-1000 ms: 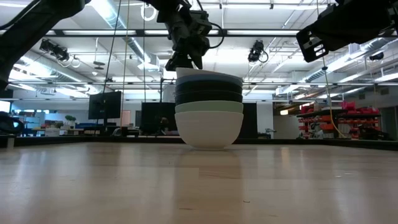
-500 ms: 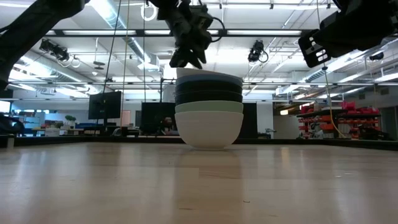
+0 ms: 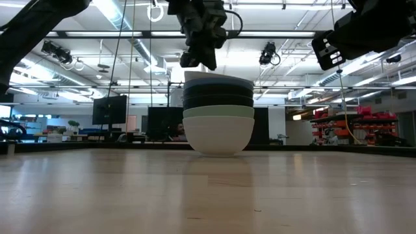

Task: Nest bowls inside each other
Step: Stack the white bowl on top of the blue bowl, then return to Home Position

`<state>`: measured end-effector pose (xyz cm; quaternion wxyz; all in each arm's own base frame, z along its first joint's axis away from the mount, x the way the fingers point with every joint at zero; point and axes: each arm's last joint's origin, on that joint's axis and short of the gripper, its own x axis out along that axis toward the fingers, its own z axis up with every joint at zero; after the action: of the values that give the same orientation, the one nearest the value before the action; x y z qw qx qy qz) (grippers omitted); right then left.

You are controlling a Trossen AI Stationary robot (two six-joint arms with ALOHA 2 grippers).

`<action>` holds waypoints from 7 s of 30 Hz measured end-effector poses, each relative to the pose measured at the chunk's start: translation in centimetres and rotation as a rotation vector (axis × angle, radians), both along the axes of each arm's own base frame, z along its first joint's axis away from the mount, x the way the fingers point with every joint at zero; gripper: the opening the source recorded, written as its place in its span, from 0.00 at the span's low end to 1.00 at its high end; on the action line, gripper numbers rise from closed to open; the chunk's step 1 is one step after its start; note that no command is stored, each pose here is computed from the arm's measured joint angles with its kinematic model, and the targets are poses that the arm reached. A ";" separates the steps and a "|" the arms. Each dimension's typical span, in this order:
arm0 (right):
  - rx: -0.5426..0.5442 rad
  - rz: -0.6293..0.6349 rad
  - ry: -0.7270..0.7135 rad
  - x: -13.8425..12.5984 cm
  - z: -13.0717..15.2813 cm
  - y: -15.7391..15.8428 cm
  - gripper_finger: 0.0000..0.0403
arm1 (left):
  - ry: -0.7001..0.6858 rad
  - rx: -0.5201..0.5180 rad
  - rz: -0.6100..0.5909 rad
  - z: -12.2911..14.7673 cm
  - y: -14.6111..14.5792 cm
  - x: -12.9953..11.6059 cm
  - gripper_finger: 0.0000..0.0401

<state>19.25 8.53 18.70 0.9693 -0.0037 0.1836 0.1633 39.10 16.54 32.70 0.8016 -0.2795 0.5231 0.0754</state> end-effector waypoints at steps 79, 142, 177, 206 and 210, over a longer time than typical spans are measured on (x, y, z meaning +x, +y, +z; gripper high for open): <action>0.092 0.076 0.036 -0.4 11.2 1.9 0.08 | -0.545 0.369 -0.422 13.5 -8.9 -6.1 0.06; 0.402 0.572 -0.588 -9.7 7.4 -0.1 0.08 | -1.242 0.249 -0.584 3.2 -11.7 -21.6 0.08; 0.525 0.775 -0.790 -11.4 9.6 -0.6 0.08 | -1.570 0.447 -0.481 -3.1 -15.1 -30.3 0.08; 0.460 0.733 -0.757 -10.8 8.6 -0.3 0.08 | -1.614 0.453 -0.474 -5.7 -16.4 -33.4 0.07; 0.469 0.690 -0.748 -10.7 8.2 -0.3 0.08 | -1.566 0.443 -0.404 -6.1 -16.1 -33.1 0.06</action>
<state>8.56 8.20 26.94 0.8337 0.0945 -0.2258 0.4949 5.98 0.42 26.63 0.9677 0.0118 -0.1715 -0.1844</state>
